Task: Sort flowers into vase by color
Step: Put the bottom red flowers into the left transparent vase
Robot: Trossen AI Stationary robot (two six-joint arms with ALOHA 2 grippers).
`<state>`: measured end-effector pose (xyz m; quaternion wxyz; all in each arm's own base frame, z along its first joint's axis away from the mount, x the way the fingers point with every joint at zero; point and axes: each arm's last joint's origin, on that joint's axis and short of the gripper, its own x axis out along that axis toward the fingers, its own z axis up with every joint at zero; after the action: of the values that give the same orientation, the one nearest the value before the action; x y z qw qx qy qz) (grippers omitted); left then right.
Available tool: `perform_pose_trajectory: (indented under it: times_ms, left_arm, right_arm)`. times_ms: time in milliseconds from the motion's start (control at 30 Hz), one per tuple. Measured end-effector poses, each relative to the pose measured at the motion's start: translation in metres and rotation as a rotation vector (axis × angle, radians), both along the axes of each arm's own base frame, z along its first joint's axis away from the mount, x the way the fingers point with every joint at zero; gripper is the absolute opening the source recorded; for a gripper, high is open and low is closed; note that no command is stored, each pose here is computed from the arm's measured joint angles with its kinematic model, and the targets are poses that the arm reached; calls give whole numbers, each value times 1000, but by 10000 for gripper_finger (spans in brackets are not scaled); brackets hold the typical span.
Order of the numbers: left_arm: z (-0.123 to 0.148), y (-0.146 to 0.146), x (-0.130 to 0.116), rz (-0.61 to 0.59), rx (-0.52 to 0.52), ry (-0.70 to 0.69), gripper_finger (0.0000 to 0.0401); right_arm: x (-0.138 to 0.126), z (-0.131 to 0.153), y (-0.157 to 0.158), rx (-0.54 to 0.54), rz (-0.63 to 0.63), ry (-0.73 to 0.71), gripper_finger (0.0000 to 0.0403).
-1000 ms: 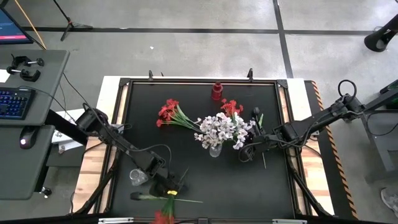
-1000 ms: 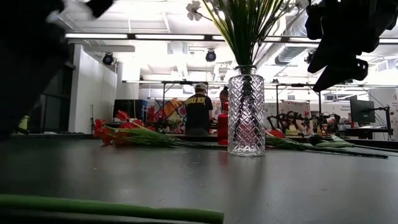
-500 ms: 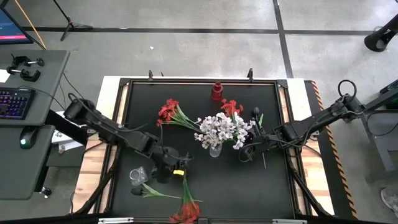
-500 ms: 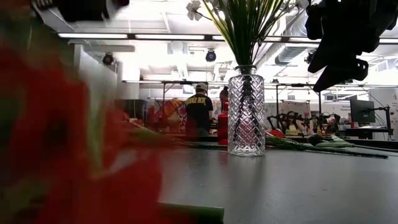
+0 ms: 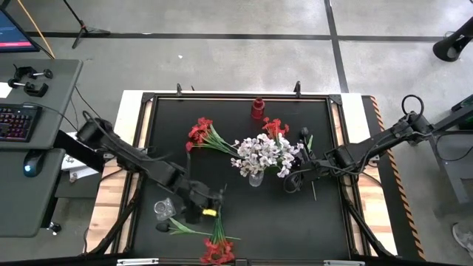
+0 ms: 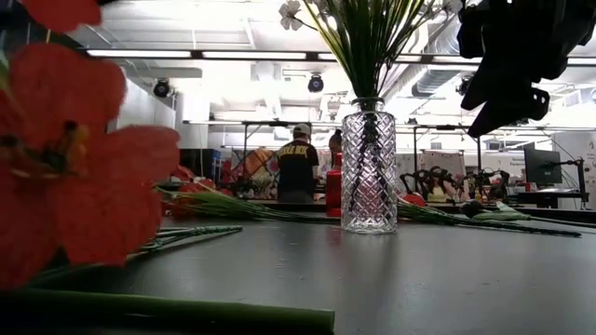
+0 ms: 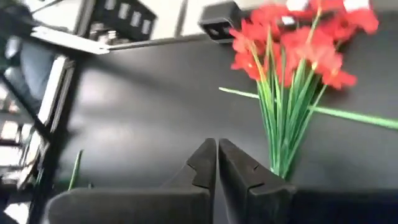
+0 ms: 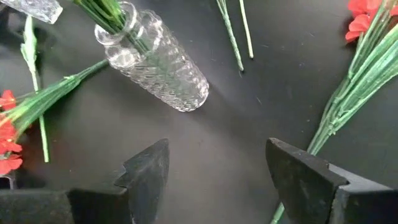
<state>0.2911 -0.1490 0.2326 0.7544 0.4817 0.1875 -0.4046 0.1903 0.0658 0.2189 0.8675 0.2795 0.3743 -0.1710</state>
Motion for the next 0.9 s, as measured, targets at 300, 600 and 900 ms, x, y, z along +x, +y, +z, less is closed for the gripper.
perform_pose_trajectory:
  times_ms: [300, 600, 900]
  left_arm:
    - [-28, -13, 26, -21, 162, 42, 82]
    - [-28, -12, 22, 96, 20, 194, 168]
    - [-56, -9, 17, -46, 194, 190, 193]
  right_arm:
    - [-1, -1, 0, 7, 0, 17, 256]
    - [-1, -1, 0, 2, 4, 19, 256]
    - [-1, -1, 0, 2, 4, 20, 256]
